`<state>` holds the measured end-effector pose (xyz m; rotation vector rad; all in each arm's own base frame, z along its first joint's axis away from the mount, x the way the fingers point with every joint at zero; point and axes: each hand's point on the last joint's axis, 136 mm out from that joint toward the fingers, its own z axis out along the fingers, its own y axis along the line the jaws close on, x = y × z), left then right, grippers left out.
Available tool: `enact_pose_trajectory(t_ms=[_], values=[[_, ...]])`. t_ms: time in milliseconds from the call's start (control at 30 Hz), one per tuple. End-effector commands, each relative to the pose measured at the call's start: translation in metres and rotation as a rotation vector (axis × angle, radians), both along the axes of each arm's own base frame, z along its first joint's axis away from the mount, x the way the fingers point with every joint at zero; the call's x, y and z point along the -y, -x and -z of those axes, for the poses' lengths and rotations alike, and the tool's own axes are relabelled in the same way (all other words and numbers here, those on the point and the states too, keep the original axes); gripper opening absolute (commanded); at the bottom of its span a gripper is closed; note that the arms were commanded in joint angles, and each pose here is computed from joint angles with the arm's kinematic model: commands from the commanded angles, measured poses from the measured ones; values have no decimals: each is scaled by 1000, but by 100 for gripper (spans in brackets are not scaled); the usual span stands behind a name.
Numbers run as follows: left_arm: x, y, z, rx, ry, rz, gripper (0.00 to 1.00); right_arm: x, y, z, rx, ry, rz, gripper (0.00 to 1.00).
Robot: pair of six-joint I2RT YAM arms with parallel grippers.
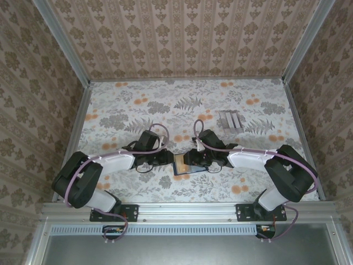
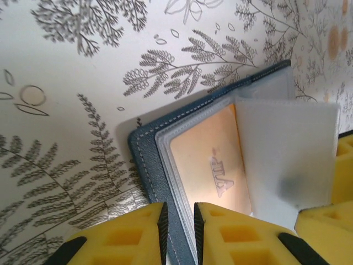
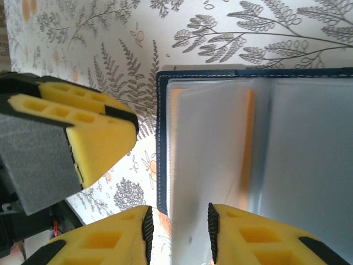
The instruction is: Put the credit cards into the card holder
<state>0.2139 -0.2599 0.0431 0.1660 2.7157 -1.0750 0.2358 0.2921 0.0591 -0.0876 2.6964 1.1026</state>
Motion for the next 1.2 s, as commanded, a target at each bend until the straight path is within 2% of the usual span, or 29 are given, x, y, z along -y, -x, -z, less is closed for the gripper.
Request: enact_pose_trajectory(t_ms=[0, 400, 500, 600, 767, 833, 900, 1033, 1167], values=[[-4, 2, -1, -12, 14, -5, 24, -14, -4, -13, 15, -59, -29, 34], [-8, -3, -2, -17, 29, -22, 24, -16, -4, -10, 13, -62, -34, 35], [-7, -4, -4, 2, 31, -14, 28, -8, -7, -16, 56, -28, -32, 35], [-7, -4, -5, 5, -1, 8, 29, 19, -21, -26, 148, 100, 26, 35], [-2, -6, -16, 85, -52, 33, 29, 85, -59, -61, 329, 346, 167, 37], [-3, -7, -22, 103, -64, 33, 29, 123, -74, -77, 369, 478, 236, 39], [-6, -9, -27, 127, -85, 24, 31, 149, -86, -89, 387, 551, 258, 41], [-8, -15, -36, 170, -111, 18, 40, 194, -102, -99, 401, 756, 316, 41], [-16, -19, -45, 232, -178, -16, 49, 218, -120, -89, 343, 918, 290, 62]])
